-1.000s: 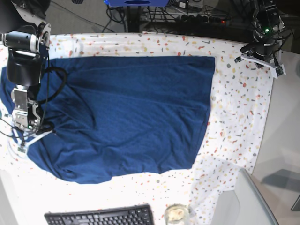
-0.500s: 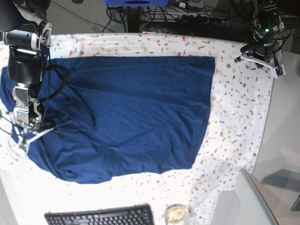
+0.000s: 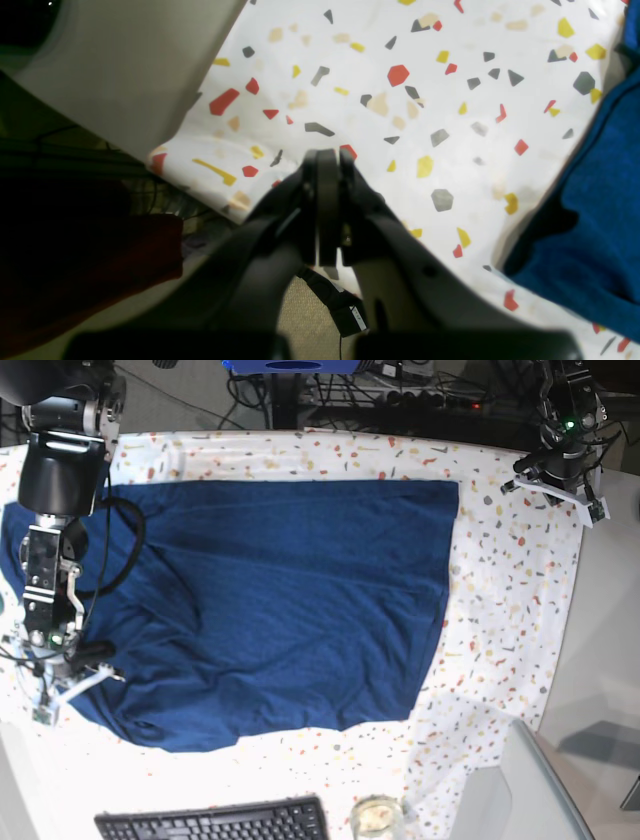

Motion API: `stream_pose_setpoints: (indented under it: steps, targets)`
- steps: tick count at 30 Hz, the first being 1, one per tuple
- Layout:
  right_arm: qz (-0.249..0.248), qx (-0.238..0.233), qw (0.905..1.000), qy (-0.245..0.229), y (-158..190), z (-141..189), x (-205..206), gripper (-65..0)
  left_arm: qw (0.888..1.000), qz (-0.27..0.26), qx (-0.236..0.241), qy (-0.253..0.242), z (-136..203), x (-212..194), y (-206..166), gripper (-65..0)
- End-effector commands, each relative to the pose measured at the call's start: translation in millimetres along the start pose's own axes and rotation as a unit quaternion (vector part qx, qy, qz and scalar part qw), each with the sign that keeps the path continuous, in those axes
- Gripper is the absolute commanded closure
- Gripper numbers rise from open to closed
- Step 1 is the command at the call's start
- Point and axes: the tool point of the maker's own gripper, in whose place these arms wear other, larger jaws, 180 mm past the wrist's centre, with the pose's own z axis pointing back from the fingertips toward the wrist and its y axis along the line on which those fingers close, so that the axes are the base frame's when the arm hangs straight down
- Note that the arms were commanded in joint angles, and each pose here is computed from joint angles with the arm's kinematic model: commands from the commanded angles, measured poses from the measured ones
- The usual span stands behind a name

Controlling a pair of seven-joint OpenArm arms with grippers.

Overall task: Layout the t-shirt on the table in an organized manner, then fold the t-shirt properly
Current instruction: 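Sweep the right gripper across the shirt to flatten wrinkles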

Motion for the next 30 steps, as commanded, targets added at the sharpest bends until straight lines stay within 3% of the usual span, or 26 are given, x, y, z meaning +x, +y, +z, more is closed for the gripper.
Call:
stream_pose_setpoints:
  steps: [1,4,10,17,22,27,30]
  targets:
    - [0.004,0.019,0.9992,-0.036,9.4,6.9,29.5,-0.2,1.000,-0.006,0.001,-0.021,2.5,12.3,2.3,0.0]
    - [0.028,0.069,0.9960,-0.049,36.3,17.6,40.7,-0.2,1.000,-0.006,0.001,-0.020,2.7,11.7,2.6,0.0]
    - [0.093,0.175,0.9781,-0.062,91.5,33.3,51.1,-0.2,1.000,-0.009,0.002,-0.018,5.4,9.7,4.3,0.0]
    - [0.167,0.274,0.9444,-0.072,140.5,53.3,55.8,-0.2,1.000,-0.009,0.002,-0.019,5.7,10.4,3.9,0.0]
    - [0.219,0.314,0.9221,-0.056,163.4,65.7,60.8,-0.2,1.000,-0.009,0.001,-0.020,5.9,11.0,3.7,0.0]
    - [0.227,0.321,0.9182,-0.049,179.9,73.6,73.2,-0.2,1.000,-0.009,0.001,-0.020,5.9,11.0,3.7,0.0]
    - [0.278,0.338,0.8976,-0.050,207.7,85.7,69.1,-0.2,1.000,-0.009,0.001,-0.020,5.9,11.0,3.7,0.0]
